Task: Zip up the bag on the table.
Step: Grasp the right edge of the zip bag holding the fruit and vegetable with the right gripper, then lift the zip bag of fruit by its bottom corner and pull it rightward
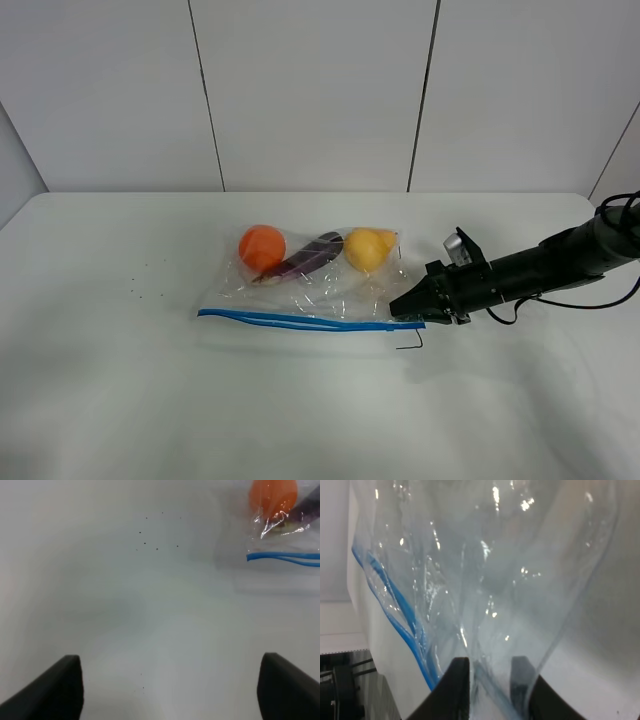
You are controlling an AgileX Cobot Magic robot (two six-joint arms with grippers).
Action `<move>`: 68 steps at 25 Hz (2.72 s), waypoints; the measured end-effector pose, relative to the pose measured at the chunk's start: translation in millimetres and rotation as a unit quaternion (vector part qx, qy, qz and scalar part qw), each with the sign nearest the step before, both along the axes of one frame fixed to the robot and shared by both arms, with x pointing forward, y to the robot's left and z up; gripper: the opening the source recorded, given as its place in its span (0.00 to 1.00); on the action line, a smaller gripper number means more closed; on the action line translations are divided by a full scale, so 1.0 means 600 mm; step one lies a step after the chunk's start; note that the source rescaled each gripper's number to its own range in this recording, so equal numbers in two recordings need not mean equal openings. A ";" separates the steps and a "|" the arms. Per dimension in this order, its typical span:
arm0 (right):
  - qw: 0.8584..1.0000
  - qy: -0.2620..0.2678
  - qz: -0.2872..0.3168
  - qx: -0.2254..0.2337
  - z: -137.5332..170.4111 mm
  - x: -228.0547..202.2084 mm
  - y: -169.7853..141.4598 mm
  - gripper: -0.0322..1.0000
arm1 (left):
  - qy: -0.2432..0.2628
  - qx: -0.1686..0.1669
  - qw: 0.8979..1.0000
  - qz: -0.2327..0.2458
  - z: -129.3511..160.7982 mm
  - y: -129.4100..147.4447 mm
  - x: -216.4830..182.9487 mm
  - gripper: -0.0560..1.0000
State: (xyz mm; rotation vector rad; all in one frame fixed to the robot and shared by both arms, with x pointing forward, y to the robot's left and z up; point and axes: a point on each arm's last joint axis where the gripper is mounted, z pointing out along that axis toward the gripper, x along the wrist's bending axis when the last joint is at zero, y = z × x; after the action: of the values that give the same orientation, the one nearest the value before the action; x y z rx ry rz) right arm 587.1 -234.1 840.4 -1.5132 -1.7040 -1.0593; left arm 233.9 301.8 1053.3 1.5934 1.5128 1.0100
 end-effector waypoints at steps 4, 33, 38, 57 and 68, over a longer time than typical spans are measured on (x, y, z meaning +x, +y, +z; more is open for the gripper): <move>1.000 0.002 0.001 -0.001 0.000 -0.001 0.000 0.26 | 0.000 0.000 1.000 0.000 0.000 0.000 0.000 0.92; 0.995 0.070 -0.041 0.061 0.016 0.002 0.007 0.03 | 0.000 0.000 1.000 0.000 0.000 0.000 0.000 0.92; 0.992 0.083 -0.065 0.071 0.035 0.007 0.007 0.03 | 0.000 0.000 1.000 0.000 0.000 0.000 0.000 0.92; 0.979 0.107 -0.121 0.125 0.117 0.018 0.047 0.03 | 0.000 0.000 1.000 0.000 0.000 0.000 0.000 0.92; 0.971 0.123 -0.138 0.151 0.124 0.021 0.068 0.03 | 0.000 0.000 1.000 0.000 0.000 0.000 0.000 0.92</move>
State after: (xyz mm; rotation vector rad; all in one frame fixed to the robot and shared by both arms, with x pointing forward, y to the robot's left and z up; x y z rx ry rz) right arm 599.6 -193.5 914.7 -1.6297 -1.1299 -1.1555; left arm 233.9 301.8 1053.3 1.5936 1.5130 1.0110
